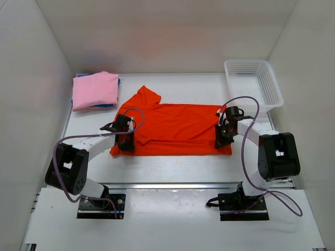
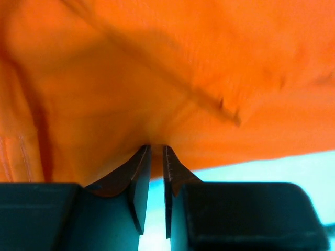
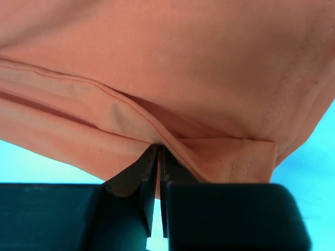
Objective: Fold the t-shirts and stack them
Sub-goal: Fold the flattened tshirt in 1/3 of the way
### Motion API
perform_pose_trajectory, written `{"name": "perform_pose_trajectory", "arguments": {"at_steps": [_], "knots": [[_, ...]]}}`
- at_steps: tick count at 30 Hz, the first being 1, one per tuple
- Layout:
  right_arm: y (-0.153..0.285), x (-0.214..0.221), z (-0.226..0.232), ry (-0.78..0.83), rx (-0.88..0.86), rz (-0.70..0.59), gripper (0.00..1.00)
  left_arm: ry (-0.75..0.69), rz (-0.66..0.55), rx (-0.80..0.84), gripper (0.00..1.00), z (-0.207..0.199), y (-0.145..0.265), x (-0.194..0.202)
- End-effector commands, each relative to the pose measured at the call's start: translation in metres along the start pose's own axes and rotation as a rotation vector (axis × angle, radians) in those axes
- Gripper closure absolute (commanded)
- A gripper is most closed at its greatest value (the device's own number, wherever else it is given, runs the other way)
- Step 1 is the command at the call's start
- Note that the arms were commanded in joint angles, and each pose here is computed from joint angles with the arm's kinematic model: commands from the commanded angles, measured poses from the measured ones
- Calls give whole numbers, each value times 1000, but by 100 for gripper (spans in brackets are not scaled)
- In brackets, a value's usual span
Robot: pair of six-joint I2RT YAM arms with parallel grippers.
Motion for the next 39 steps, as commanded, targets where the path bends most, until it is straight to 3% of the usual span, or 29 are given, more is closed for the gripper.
{"name": "perform_pose_trajectory", "arguments": {"at_steps": [1,9,24,32,39], "knots": [[1,2,-3,86,55,71,95,-37,112,-4,74,7,17,29],[0,21,3,112,59,177,95,-98,138,57,77,-4,40,46],[2,23,1,111,94,177,96,-42,-10,-90,73,24,71,-18],[3,23,-3,102,85,161,97,-51,85,-261,73,56,43,-22],[1,25,-3,100,78,163,97,-126,77,-370,76,62,29,-39]]}}
Point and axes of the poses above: each gripper's point midway between its finger pads, its own y axis back along the fingers, its own z axis along the line the jaws close on, x = y × z, the point moved 10 cm from there along y, back along the fingers, and after that the axes turned 8 degrees about y, right-handed, at the moved point
